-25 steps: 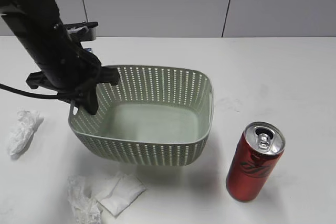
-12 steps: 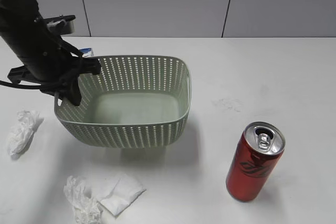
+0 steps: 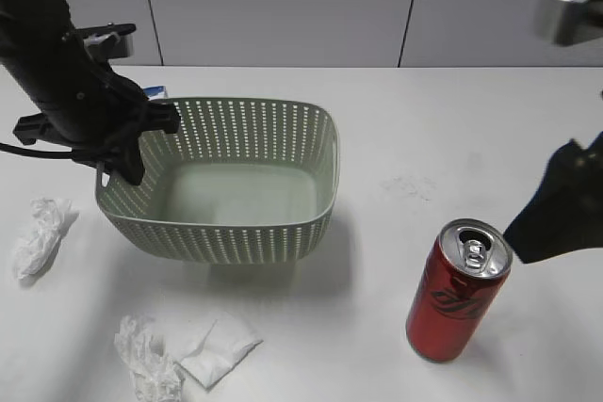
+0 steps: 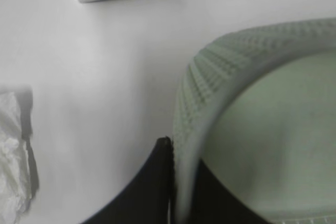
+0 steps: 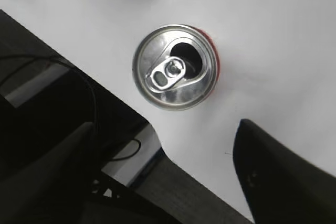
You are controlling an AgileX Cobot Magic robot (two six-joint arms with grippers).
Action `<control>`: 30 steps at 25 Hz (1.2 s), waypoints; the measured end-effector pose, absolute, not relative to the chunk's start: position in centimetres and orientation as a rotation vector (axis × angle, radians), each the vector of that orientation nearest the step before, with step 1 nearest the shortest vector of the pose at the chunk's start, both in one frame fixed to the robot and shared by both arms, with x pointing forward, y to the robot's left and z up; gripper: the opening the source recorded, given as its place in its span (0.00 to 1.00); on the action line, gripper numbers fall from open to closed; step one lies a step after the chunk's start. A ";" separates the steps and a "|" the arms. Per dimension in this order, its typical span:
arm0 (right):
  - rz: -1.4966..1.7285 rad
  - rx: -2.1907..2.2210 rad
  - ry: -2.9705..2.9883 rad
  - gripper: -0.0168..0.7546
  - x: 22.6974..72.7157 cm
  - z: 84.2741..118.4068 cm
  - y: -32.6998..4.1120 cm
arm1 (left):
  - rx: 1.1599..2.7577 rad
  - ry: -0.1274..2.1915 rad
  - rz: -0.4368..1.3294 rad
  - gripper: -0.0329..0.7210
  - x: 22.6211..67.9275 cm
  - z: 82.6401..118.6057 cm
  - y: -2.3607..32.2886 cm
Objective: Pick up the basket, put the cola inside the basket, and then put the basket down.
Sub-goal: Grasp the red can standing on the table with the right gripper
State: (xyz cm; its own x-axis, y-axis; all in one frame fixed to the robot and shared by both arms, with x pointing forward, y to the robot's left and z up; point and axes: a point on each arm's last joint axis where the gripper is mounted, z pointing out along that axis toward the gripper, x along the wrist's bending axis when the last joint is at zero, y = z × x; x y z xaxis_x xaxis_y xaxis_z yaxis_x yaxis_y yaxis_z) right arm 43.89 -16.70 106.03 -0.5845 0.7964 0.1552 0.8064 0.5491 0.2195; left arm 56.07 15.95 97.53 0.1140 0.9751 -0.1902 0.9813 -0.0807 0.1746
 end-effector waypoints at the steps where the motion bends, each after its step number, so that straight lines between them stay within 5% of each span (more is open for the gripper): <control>1: -0.376 -1.442 -2.726 0.81 44.3 105.6 -16.1 | 2.134 1.933 -0.033 0.04 56.1 97.5 15.9; 30: -0.118 -1.718 -2.507 0.77 47.6 99.6 -13.1 | 2.167 1.973 -0.072 0.04 56.5 95.4 15.8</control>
State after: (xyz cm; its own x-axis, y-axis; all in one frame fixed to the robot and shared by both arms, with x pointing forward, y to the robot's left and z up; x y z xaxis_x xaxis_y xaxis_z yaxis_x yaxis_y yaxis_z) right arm 47.61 -13.12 99.55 -0.3585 0.9249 0.1266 0.9327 0.3606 0.0069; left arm 56.48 15.78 95.40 0.1029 0.9789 -0.1764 0.9892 -0.0821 0.1215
